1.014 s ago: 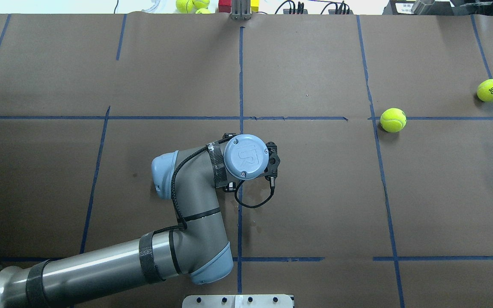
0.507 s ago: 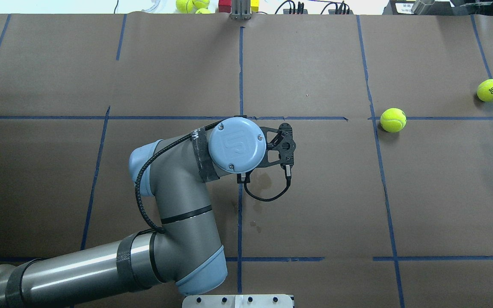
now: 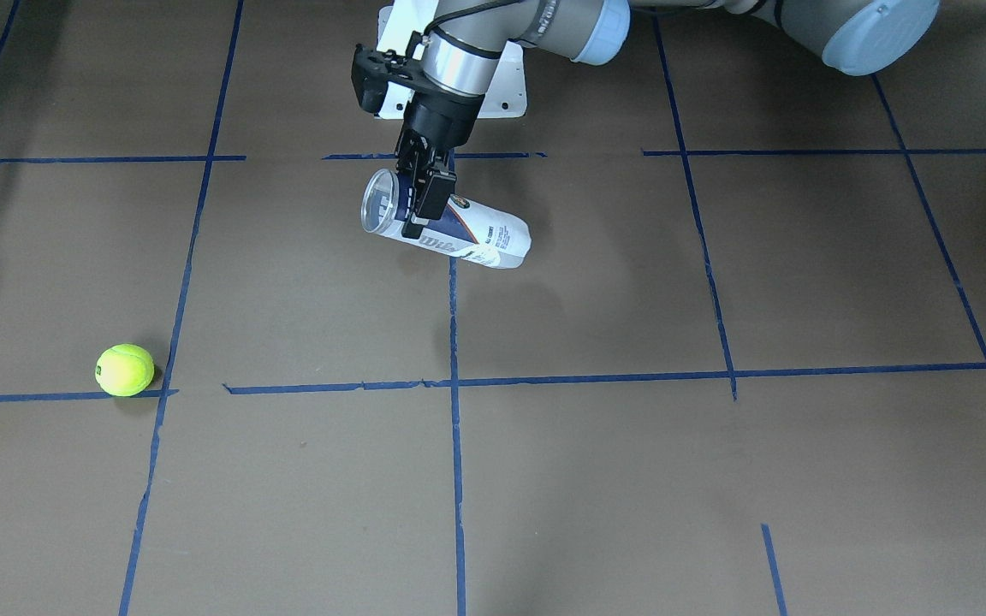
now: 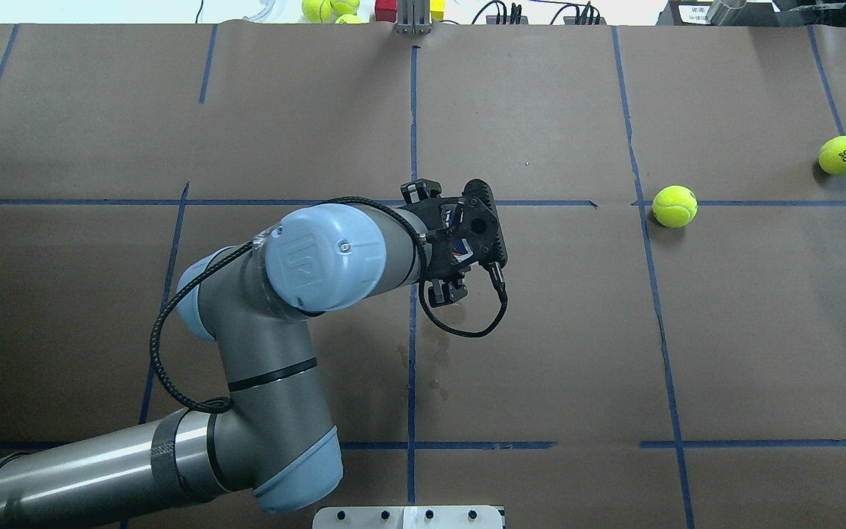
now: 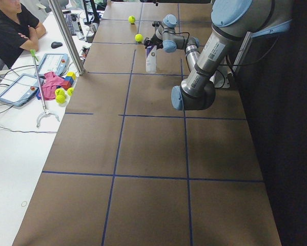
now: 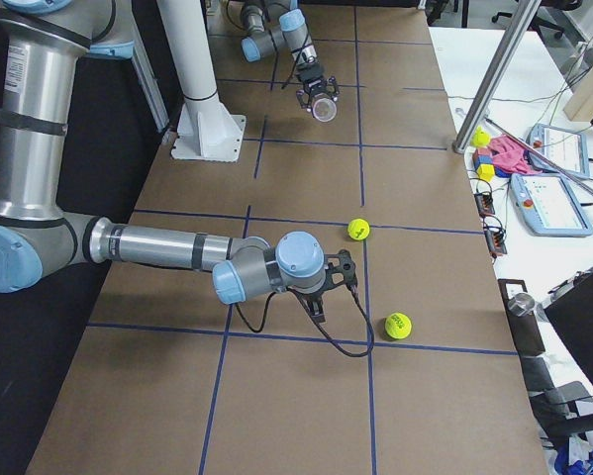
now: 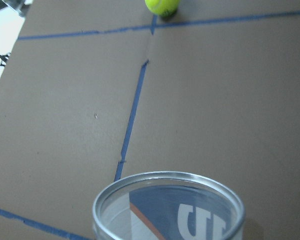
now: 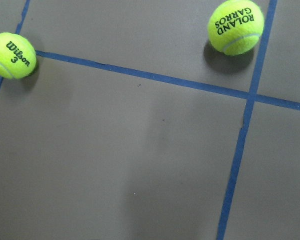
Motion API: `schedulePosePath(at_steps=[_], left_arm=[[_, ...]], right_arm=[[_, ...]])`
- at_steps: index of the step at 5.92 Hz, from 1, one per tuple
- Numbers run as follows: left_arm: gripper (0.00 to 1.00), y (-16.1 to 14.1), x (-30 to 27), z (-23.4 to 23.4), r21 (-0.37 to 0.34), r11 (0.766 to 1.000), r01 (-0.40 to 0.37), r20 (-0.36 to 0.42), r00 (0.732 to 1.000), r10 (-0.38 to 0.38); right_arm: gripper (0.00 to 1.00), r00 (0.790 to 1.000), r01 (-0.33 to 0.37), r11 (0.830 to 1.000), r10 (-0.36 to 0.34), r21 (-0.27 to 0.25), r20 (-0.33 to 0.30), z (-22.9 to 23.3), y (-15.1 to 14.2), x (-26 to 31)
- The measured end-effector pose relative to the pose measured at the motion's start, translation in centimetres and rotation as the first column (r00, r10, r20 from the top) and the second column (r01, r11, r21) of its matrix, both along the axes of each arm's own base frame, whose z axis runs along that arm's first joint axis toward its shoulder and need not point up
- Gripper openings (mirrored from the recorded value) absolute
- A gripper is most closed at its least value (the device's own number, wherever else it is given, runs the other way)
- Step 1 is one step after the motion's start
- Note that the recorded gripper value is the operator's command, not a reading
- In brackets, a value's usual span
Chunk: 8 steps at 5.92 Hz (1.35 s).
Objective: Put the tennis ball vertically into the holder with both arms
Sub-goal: 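Lift and rotate the can upright with the left gripper, open end up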
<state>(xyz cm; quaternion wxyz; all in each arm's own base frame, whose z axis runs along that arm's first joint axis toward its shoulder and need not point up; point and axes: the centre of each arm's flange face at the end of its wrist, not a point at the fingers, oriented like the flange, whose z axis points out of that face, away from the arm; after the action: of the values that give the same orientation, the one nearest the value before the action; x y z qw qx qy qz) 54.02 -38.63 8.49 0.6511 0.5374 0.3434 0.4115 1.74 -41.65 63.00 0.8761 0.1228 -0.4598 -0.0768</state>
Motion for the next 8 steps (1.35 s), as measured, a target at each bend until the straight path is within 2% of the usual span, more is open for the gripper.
schedulePosePath(at_steps=[1,2,3,4,6,7,8], left_arm=[[0.75,0.7,-1.2,0.5,-0.024,1.0,-0.014,-0.18,0.984,0.009],[0.75,1.5,-2.4,1.5,-0.032,0.999,-0.032,-0.333,0.943,0.019],[0.75,2.0,-3.0,3.4,-0.022,0.999,-0.05,-0.458,0.889,0.035],[0.76,2.2,-3.0,5.3,0.002,0.998,-0.061,-0.544,0.837,0.052],[0.77,1.9,-2.0,8.9,0.06,0.996,-0.062,-0.65,0.755,0.086],[0.78,1.6,-1.3,10.6,0.076,0.995,-0.057,-0.674,0.733,0.093],[0.78,1.1,-1.2,11.6,0.082,0.996,-0.046,-0.678,0.73,0.09]], right_arm=[[1.0,1.0,-0.022,1.0,0.022,0.008,0.018,-0.8,-0.1,-0.4],[1.0,0.999,-0.04,0.999,0.04,0.021,0.035,-1.6,-0.2,-0.8],[1.0,0.997,-0.058,0.998,0.057,0.019,0.052,-2.9,-0.4,-1.5],[1.0,0.994,-0.081,0.997,0.08,0.009,0.07,-4.9,-1.1,-2.2],[1.0,0.988,-0.12,0.993,0.119,-0.004,0.096,-9.2,-4.4,-4.4],[1.0,0.987,-0.135,0.991,0.134,0.003,0.085,-10.5,-5.7,-5.6],[1.0,0.988,-0.14,0.99,0.139,0.022,0.063,-11.2,-6.6,-7.0]])
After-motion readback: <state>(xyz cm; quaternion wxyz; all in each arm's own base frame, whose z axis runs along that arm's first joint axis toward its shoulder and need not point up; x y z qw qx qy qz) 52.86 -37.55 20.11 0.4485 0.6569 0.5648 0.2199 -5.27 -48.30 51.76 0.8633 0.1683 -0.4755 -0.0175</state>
